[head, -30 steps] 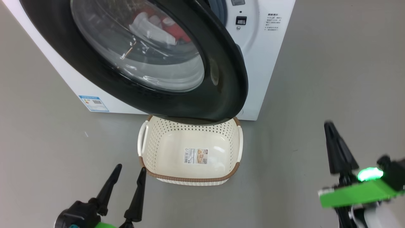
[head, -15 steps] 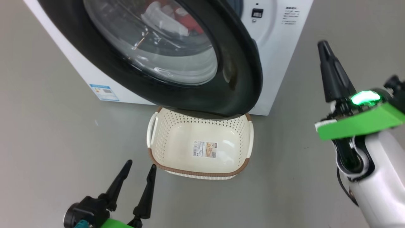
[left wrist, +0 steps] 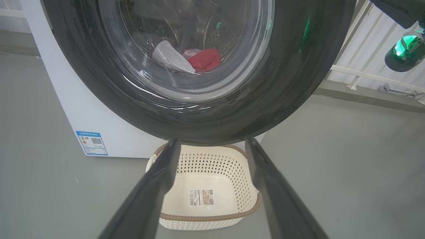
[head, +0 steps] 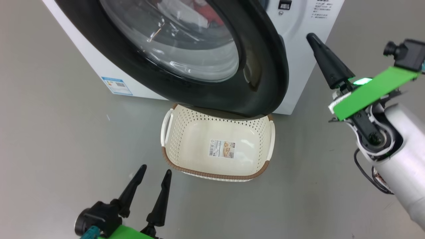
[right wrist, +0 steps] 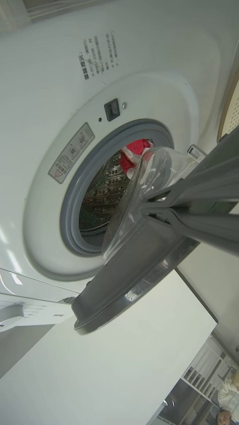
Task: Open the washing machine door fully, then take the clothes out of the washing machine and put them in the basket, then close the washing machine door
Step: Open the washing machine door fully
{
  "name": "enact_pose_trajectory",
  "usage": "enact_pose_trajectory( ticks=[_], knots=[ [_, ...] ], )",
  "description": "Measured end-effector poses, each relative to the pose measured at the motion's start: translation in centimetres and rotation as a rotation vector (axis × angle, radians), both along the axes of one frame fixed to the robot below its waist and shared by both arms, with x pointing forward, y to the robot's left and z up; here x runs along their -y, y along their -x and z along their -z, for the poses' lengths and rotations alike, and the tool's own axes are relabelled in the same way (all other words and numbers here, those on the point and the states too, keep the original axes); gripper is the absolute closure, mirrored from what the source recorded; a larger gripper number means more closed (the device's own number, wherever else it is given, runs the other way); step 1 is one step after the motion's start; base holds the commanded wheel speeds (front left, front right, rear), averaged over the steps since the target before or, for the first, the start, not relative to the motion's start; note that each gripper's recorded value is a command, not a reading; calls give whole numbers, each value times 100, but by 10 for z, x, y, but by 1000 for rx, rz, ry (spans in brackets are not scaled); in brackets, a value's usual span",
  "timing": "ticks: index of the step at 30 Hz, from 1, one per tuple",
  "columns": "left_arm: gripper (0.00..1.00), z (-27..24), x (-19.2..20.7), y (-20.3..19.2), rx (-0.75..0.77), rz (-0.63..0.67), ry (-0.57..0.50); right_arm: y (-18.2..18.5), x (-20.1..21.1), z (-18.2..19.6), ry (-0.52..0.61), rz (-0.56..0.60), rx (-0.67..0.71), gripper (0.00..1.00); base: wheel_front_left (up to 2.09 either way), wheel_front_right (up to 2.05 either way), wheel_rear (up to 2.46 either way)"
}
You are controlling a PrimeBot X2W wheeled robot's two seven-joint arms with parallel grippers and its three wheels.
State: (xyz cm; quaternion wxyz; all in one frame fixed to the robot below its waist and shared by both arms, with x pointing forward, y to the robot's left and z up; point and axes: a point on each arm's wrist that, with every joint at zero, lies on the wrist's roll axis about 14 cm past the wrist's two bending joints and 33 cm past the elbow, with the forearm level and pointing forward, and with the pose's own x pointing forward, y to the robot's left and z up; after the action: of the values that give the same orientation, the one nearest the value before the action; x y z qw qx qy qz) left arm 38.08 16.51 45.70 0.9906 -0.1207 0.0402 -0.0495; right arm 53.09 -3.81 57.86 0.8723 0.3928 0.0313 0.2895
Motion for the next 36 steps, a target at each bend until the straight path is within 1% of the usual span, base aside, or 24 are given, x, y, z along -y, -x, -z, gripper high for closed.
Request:
enact_pose_trajectory(
  ticks=[3,7,16,21,26,31,36],
  knots=[
    [0,2,2,-3,-4,7,2,-2,-12,4,-48,-78,-91,100,0,0,0],
    [0,4,4,-6,-10,16,2,-6,-21,7,-82,-168,-184,100,0,0,0],
    [0,6,3,-12,-15,13,3,-12,-34,33,-92,-301,-367,100,0,0,0],
    [0,8,1,-12,-20,6,4,-12,-42,39,-78,-346,-407,100,0,0,0],
    [0,4,-1,-11,-12,1,4,-3,-51,39,-62,-402,-431,100,0,0,0],
    [0,-2,-2,-9,6,-6,5,11,-60,35,-54,-451,-431,100,0,0,0],
    [0,-9,-7,-3,24,-25,6,33,-70,34,-52,-504,-441,100,0,0,0]
  ],
)
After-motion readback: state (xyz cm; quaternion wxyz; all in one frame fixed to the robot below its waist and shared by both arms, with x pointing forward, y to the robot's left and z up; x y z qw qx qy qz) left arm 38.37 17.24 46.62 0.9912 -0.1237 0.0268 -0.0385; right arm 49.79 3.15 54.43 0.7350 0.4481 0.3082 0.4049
